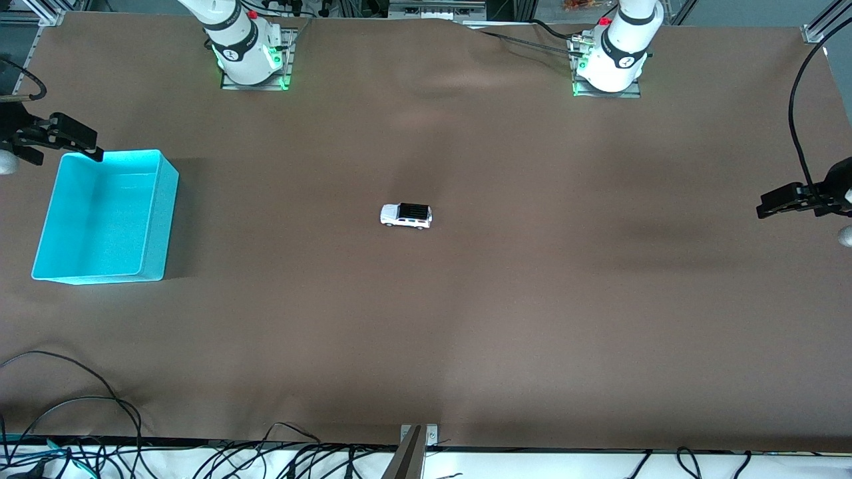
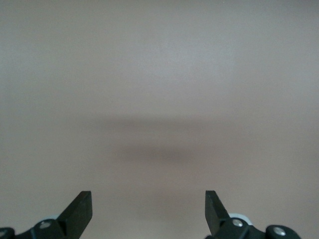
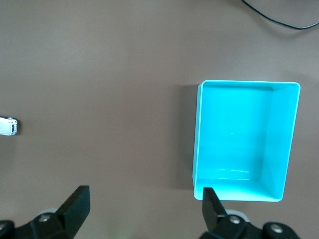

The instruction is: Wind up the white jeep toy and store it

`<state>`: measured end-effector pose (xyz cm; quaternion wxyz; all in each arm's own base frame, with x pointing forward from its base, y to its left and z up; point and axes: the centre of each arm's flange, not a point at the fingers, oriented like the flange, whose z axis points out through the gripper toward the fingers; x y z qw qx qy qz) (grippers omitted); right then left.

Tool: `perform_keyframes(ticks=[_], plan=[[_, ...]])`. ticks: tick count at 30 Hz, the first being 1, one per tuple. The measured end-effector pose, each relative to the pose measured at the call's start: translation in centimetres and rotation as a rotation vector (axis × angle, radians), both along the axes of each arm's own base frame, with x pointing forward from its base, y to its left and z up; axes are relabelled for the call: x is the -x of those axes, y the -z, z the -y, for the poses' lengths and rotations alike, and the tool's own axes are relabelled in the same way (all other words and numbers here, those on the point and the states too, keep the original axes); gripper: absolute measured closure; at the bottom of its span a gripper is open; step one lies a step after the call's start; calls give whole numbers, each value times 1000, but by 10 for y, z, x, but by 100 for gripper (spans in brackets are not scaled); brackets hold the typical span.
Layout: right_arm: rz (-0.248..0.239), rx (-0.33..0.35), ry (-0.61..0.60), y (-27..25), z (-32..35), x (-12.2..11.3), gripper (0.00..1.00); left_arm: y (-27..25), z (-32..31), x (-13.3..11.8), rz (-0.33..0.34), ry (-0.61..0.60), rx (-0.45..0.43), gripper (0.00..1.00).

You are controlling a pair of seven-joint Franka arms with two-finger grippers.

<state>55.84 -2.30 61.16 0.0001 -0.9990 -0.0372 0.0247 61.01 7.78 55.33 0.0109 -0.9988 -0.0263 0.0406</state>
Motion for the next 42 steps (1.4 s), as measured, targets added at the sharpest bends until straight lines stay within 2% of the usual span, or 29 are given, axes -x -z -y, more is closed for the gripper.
perform_keyframes(ticks=[9, 20, 25, 31, 35, 42], plan=[[-8, -1, 2, 4, 0, -2, 0, 3, 0, -1, -5, 0, 1, 0], [-61, -2, -17, 38, -12, -17, 0, 8, 0, -3, -7, 1, 3, 0], [-38, -5, -27, 65, -18, -18, 0, 11, -1, -4, -11, 1, 4, 0], [-28, -5, -36, 115, -41, -2, 0, 14, -1, -6, -13, 1, 5, 0], [0, -3, -43, 146, -56, 11, 0, 16, -1, -7, -14, 1, 5, 0], [37, 1, 27, 185, -89, 26, 0, 16, -1, -7, -14, 1, 5, 0]])
